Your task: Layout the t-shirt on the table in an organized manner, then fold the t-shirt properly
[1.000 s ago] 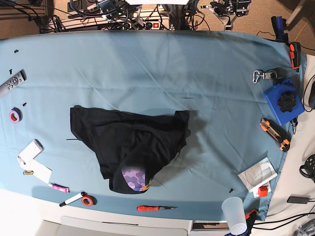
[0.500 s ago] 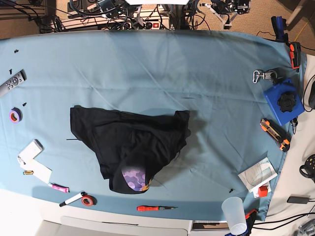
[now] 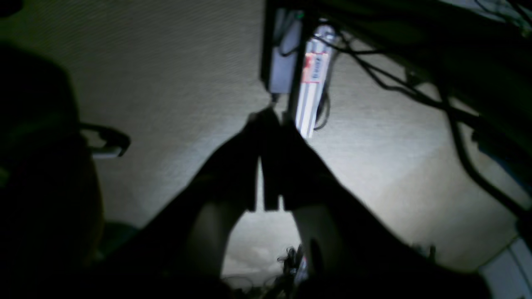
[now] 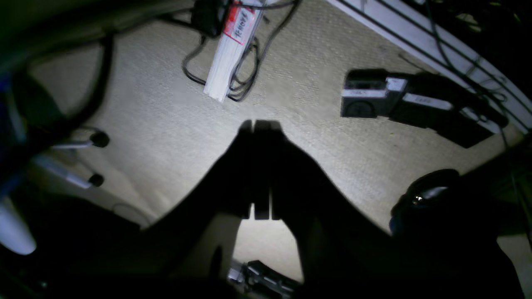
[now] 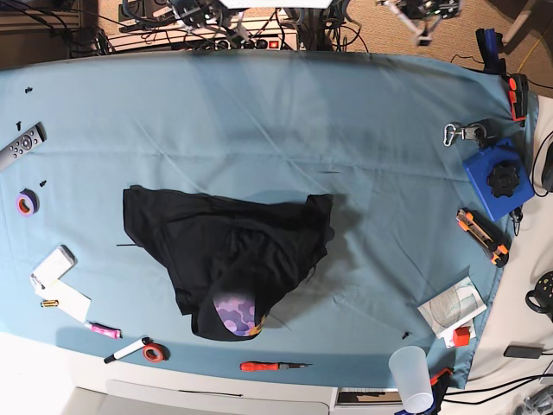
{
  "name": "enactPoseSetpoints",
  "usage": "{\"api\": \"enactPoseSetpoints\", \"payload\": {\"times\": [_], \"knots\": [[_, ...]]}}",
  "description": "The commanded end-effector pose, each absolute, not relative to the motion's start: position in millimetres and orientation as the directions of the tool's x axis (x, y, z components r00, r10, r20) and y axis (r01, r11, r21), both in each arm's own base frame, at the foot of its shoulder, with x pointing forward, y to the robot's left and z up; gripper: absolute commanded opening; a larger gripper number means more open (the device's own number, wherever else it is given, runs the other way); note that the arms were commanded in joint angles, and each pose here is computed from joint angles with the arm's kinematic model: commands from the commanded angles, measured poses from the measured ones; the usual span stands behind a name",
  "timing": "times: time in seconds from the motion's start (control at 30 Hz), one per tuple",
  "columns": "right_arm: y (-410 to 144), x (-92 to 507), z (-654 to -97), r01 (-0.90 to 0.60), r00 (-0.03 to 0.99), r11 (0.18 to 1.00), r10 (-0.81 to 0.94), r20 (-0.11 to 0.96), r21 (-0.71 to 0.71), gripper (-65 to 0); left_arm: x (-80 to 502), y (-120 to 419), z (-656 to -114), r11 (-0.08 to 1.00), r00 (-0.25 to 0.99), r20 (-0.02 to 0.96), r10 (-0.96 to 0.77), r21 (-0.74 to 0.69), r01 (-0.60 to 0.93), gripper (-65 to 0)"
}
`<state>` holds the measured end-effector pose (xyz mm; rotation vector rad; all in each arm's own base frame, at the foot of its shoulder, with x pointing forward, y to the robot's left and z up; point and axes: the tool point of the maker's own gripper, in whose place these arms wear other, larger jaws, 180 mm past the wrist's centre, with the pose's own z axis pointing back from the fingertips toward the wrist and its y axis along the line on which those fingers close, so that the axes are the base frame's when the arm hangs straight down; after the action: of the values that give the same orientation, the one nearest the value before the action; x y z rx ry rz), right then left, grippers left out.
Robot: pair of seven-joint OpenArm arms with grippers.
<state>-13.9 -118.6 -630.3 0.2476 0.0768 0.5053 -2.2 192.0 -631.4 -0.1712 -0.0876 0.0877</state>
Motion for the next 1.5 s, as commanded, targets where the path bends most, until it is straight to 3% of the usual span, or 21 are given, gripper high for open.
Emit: {"api": "enactPoseSetpoints", "payload": {"times": [0.0, 0.13, 0.43, 0.63, 0.77, 1.13, 1.47], "knots": [[-126.8, -16.7, -626.8, -0.474, 0.872, 0.847, 0.490, -0.007, 0.239, -65.0, -0.9, 197.7, -626.8, 0.982, 0.990, 0.103, 0.100, -0.173, -0.081, -65.0], [-145.2, -26.5, -609.2, -0.508, 0.857, 0.841, 0.515, 0.011, 0.183, -65.0, -9.1, 203.9, -609.2, 0.984, 0.986, 0.143, 0.081, -0.166, -0.057, -65.0], [-164.0, -45.1, -551.3, -0.572, 0.820, 0.812, 0.571, 0.046, 0.118, -65.0, -28.2, 182.0, -557.5, 0.969, 0.989, 0.119, 0.085, -0.240, -0.054, -65.0], [-159.8, -26.1, -495.6, -0.522, 0.849, 0.848, 0.508, 0.143, 0.088, -65.0, -25.4, 168.9, -511.7, 0.969, 0.991, 0.135, -0.017, -0.244, 0.050, -65.0], [-162.4, 4.6, -450.8, -0.443, 0.880, 0.892, 0.415, 0.230, 0.087, -65.0, -2.8, 168.9, -473.6, 0.969, 0.973, 0.226, -0.037, -0.229, 0.090, -65.0], [-162.1, 76.8, -346.6, -0.445, 0.794, 0.895, 0.373, 0.480, 0.042, -65.0, 64.4, 173.3, -380.3, 0.970, 0.894, 0.446, -0.052, -0.189, 0.150, -65.0], [-169.7, 111.8, -322.6, -0.438, 0.727, 0.898, 0.385, 0.569, -0.049, -65.0, 124.1, 154.1, -312.7, 0.958, 0.723, 0.682, -0.112, -0.119, 0.260, -65.0]]}}
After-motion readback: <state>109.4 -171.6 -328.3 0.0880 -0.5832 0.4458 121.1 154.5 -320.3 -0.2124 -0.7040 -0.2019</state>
